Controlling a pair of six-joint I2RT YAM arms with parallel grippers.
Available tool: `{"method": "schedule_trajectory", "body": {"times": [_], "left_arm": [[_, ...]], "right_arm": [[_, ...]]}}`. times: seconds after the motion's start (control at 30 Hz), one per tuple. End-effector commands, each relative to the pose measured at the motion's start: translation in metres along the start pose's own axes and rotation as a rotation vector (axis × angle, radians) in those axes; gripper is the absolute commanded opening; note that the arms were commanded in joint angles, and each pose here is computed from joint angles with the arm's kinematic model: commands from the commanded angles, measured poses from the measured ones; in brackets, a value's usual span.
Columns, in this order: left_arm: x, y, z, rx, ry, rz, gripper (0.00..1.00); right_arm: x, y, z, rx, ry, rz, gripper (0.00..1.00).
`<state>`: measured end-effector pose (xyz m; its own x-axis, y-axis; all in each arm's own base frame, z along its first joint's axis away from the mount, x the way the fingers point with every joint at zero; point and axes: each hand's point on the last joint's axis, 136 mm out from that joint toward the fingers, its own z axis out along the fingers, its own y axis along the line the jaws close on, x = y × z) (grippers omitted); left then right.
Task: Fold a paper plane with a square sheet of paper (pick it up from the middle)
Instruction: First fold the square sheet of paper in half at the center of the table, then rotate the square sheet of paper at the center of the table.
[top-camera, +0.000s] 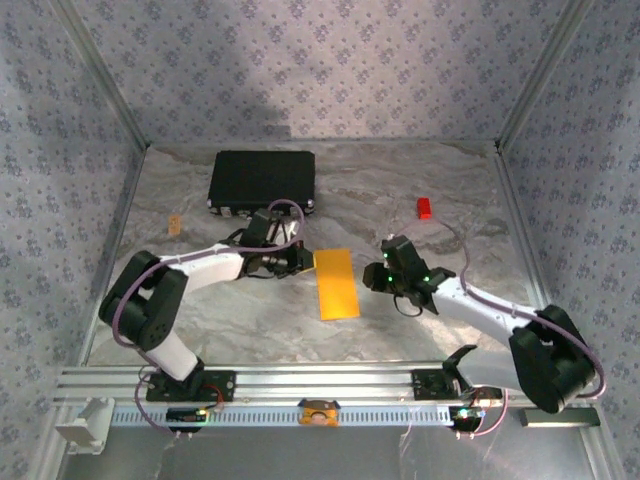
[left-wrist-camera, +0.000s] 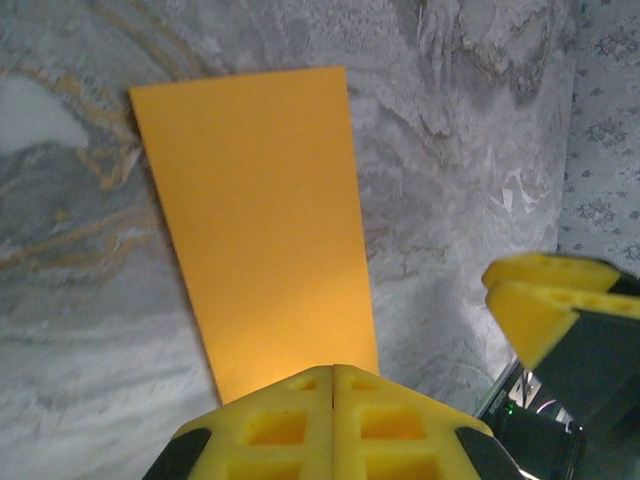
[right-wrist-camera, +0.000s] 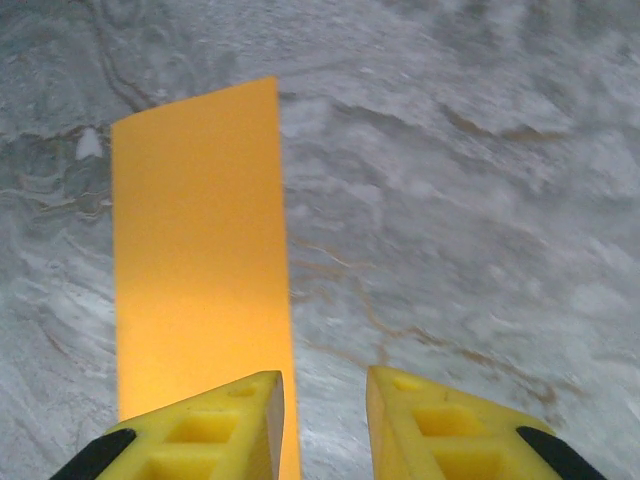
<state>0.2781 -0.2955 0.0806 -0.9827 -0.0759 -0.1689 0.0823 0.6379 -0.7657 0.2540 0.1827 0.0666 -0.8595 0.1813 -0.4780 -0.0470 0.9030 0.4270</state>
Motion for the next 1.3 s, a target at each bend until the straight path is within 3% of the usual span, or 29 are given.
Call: {"method": "schedule_trajectory", "body": {"times": [0.0, 0.57, 0.97, 1.27], "left_arm": [[-0.013, -0.015, 0.006, 0.035, -0.007, 0.009, 0.00], [-0.032, 0.015, 0.041, -0.075, 0.108, -0.051, 0.00], [-0.038, 0.001, 0.051, -0.008, 0.133, -0.039, 0.00], [-0.030, 0.033, 0.065, -0.054, 0.166, -0.081, 0.00]], "right_arm": [[0.001, -0.016, -0.008, 0.042, -0.062, 0.057, 0.30], [0.046, 0.002, 0.006, -0.101, 0.251, 0.161, 0.35], [0.056, 0.016, 0.009, -0.132, 0.328, 0.168, 0.43], [0.064, 0.029, 0.014, -0.175, 0.372, 0.166, 0.48]]}}
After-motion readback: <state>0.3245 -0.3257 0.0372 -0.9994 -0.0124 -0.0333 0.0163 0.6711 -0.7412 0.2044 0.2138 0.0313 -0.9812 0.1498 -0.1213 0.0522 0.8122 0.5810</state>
